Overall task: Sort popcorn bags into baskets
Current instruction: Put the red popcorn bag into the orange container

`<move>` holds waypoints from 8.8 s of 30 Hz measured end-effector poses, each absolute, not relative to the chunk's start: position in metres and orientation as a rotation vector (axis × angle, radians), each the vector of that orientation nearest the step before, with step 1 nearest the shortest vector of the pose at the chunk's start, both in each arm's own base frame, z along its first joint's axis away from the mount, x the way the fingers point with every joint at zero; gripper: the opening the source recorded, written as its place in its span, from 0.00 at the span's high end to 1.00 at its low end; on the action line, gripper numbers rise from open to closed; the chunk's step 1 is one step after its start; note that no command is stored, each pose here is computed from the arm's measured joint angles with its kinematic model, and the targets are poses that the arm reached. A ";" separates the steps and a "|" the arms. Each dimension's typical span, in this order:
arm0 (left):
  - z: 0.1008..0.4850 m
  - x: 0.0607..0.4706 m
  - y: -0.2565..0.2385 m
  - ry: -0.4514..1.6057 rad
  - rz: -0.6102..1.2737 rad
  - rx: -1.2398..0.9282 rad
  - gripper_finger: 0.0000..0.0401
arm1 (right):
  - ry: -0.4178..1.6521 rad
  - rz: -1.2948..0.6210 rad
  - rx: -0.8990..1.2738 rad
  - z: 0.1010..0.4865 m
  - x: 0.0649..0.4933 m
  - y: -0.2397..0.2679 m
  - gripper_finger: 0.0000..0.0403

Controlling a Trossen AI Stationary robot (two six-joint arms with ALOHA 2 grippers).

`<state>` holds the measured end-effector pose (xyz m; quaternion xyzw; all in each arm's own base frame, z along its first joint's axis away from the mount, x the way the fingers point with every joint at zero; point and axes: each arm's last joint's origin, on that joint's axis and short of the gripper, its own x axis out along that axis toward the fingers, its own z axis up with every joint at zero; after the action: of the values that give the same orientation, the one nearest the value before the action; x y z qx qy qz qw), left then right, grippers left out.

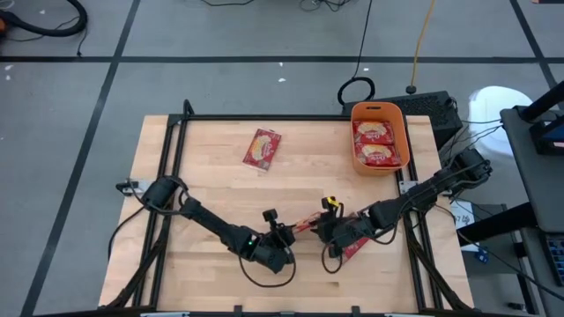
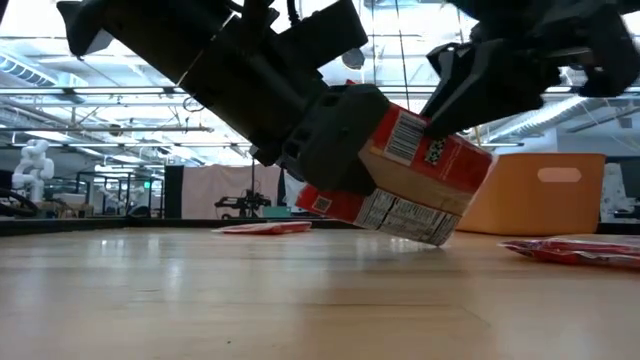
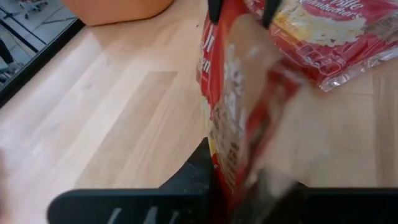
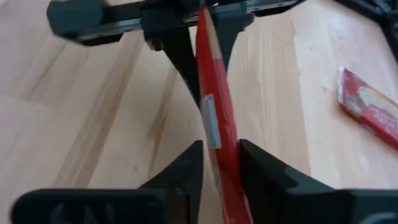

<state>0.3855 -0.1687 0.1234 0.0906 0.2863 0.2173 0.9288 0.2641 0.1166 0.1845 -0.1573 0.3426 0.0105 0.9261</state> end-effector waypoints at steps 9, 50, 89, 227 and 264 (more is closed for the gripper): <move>0.131 0.391 -0.171 0.568 0.434 0.169 0.85 | 0.711 0.036 -0.377 0.181 0.263 0.122 0.65; 0.177 0.330 -0.152 0.676 0.749 0.173 0.36 | 0.697 -0.140 -0.647 0.249 0.217 0.064 0.94; 0.152 0.371 -0.090 0.613 0.527 0.119 0.62 | 1.205 -0.808 -0.807 0.277 0.148 -0.083 0.94; 0.181 0.348 -0.080 0.729 0.544 0.174 0.62 | 0.434 -0.435 -0.289 0.267 0.165 -0.064 0.92; 0.241 0.334 -0.167 0.289 0.203 -0.030 0.62 | 0.731 0.041 0.051 0.172 0.163 0.184 0.93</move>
<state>0.3342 -0.1672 0.2407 -0.0150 0.1435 0.1010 0.9844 0.1628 0.1845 0.1724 0.0247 0.3575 0.0201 0.9334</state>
